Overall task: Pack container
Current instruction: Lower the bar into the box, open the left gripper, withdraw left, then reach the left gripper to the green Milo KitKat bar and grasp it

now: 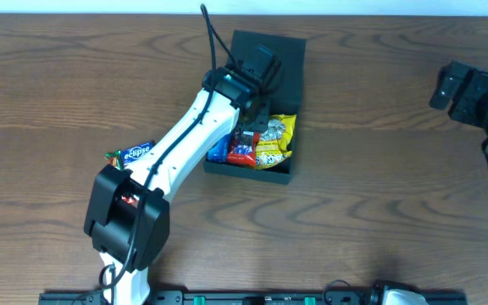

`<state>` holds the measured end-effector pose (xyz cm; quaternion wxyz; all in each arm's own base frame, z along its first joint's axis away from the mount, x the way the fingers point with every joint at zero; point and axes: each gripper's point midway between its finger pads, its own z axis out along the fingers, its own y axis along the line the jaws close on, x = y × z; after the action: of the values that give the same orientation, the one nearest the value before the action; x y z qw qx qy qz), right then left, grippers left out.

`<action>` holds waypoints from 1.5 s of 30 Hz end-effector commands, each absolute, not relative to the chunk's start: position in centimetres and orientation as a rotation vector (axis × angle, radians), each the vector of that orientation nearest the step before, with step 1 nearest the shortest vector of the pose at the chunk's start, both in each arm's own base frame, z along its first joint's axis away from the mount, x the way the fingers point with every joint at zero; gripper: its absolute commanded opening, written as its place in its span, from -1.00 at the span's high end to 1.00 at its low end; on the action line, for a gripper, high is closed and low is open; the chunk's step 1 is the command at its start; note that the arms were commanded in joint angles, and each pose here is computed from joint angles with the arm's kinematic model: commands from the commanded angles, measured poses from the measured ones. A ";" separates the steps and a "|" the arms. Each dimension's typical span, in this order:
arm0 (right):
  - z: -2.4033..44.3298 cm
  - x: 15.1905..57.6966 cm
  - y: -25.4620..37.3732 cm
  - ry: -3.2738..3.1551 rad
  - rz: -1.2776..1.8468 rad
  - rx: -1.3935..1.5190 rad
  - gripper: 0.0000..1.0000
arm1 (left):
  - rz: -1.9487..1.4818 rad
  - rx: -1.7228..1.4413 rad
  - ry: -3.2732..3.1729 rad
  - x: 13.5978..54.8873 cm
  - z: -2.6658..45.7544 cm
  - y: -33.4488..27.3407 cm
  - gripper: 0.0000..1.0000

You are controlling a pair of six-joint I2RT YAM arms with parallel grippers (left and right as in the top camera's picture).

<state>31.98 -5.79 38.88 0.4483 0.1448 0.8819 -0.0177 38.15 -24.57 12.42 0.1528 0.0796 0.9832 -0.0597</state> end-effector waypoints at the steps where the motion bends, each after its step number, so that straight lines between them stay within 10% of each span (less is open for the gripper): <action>1: 38.8 32.1 -6.0 2.188 -0.049 0.348 -0.99 | -0.133 0.233 2.808 38.8 12.8 -23.9 0.04; 9: 38.7 32.2 -6.0 2.192 -0.049 0.349 -0.99 | -0.168 0.230 2.799 39.0 12.9 -24.3 0.31; 12: 38.5 32.3 -6.0 2.196 -0.049 0.349 -0.99 | -0.110 0.207 2.800 39.3 12.8 -23.2 0.88; 32: 38.4 34.6 -6.2 2.173 -0.031 0.355 -0.98 | 0.024 -0.183 2.926 33.5 11.9 -0.3 0.87; 36: 37.3 36.1 -6.3 2.194 -0.021 0.357 -0.99 | 0.144 -0.085 2.889 31.6 10.2 1.7 0.33; 45: 35.8 36.9 -6.2 2.246 -0.004 0.357 -0.98 | 0.307 -0.354 2.908 29.8 9.6 7.0 0.06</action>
<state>37.11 -6.16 35.57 0.4191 0.1414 0.8969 -0.0054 30.57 5.01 9.39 0.1061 -0.0705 0.9883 0.0844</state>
